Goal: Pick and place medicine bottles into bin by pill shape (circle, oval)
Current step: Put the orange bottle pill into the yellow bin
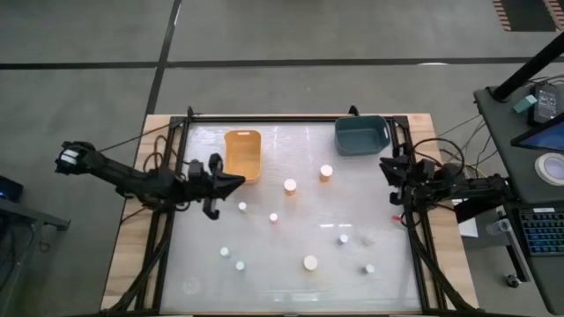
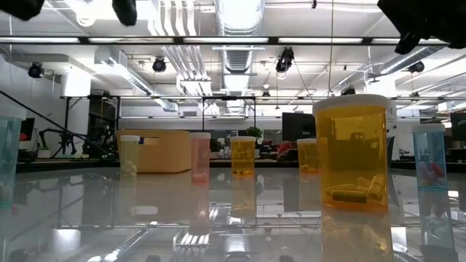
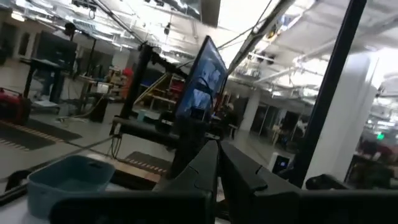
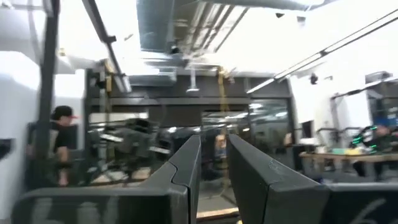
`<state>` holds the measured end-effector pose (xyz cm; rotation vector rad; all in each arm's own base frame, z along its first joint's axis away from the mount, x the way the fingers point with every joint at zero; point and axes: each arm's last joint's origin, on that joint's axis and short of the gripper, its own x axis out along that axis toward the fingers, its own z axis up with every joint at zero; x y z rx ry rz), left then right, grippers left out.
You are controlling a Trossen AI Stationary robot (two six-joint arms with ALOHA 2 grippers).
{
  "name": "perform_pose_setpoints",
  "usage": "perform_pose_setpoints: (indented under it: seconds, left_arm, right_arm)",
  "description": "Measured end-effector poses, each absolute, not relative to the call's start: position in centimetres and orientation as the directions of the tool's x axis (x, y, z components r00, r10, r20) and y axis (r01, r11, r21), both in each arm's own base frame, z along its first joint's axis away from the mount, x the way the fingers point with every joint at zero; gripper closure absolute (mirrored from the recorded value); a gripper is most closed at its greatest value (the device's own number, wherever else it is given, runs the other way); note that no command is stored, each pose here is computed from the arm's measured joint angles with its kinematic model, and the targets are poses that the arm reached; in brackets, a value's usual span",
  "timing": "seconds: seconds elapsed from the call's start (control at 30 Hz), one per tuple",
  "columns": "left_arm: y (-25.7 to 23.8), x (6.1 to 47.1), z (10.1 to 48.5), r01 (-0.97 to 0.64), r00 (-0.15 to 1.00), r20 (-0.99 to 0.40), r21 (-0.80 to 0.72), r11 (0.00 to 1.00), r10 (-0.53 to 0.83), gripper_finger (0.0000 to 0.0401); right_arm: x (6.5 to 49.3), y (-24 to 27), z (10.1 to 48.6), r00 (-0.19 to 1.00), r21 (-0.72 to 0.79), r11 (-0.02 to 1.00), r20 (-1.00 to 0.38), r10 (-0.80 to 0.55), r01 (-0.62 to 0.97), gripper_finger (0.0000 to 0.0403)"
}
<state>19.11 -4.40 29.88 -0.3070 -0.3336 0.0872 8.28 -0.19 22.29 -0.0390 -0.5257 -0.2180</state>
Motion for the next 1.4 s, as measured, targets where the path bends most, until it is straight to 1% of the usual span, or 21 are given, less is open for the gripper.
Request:
perform_pose_setpoints:
  seconds: [0.1,0.27,0.4,0.5,0.6,0.67,0.8,1.0,1.1,1.17,1.4]
  left_arm:
    - [-4.5,21.1,30.5,-0.078,0.959,0.241,-0.279,0.957,0.149,0.0400]
    - [-4.3,24.2,31.1,-0.149,0.976,0.120,-0.248,0.957,0.183,0.0400]
    - [-4.0,26.5,30.7,-0.215,0.977,-0.035,-0.217,0.952,0.212,0.0400]
    - [-3.6,28.0,30.8,-0.256,0.964,-0.132,-0.201,0.946,0.233,0.0400]
    - [-3.2,29.4,30.6,-0.295,0.940,-0.228,-0.177,0.939,0.253,0.0400]
    - [-3.0,30.2,30.6,-0.313,0.922,-0.286,-0.151,0.938,0.261,0.0400]
    - [-2.2,31.8,30.7,-0.318,0.883,-0.398,-0.119,0.941,0.249,0.0400]
    - [-0.6,34.2,29.9,-0.341,0.789,-0.562,-0.063,0.938,0.249,0.0394]
    - [0.3,35.3,28.9,-0.319,0.746,-0.630,-0.050,0.946,0.218,0.0372]
    - [0.8,35.9,27.8,-0.300,0.721,-0.662,-0.034,0.953,0.203,0.0348]
    - [2.3,37.5,24.6,-0.293,0.650,-0.731,0.011,0.956,0.207,0.0233]
  right_arm:
    - [8.0,-0.3,23.1,0.827,-0.002,0.964,0.514,-0.227,0.265,0.0335]
    - [7.6,-0.3,24.6,0.809,-0.046,0.952,0.539,-0.233,0.304,0.0335]
    - [7.4,-0.3,25.4,0.807,-0.068,0.945,0.542,-0.233,0.319,0.0335]
    - [7.5,-0.3,25.4,0.832,-0.085,0.946,0.505,-0.231,0.314,0.0335]
    - [7.8,-0.3,25.0,0.858,-0.100,0.946,0.458,-0.230,0.307,0.0335]
    - [7.8,-0.3,25.0,0.859,-0.114,0.943,0.457,-0.230,0.313,0.0335]
    - [7.8,-0.3,25.0,0.859,-0.096,0.947,0.458,-0.230,0.305,0.0335]
    - [7.9,-0.3,24.8,0.870,-0.107,0.947,0.437,-0.229,0.303,0.0335]
    - [7.9,-0.3,24.8,0.870,-0.108,0.947,0.436,-0.230,0.304,0.0335]
    - [7.9,-0.3,24.8,0.871,-0.114,0.945,0.435,-0.230,0.307,0.0335]
    - [8.0,-0.3,24.6,0.877,-0.122,0.944,0.422,-0.230,0.306,0.0335]
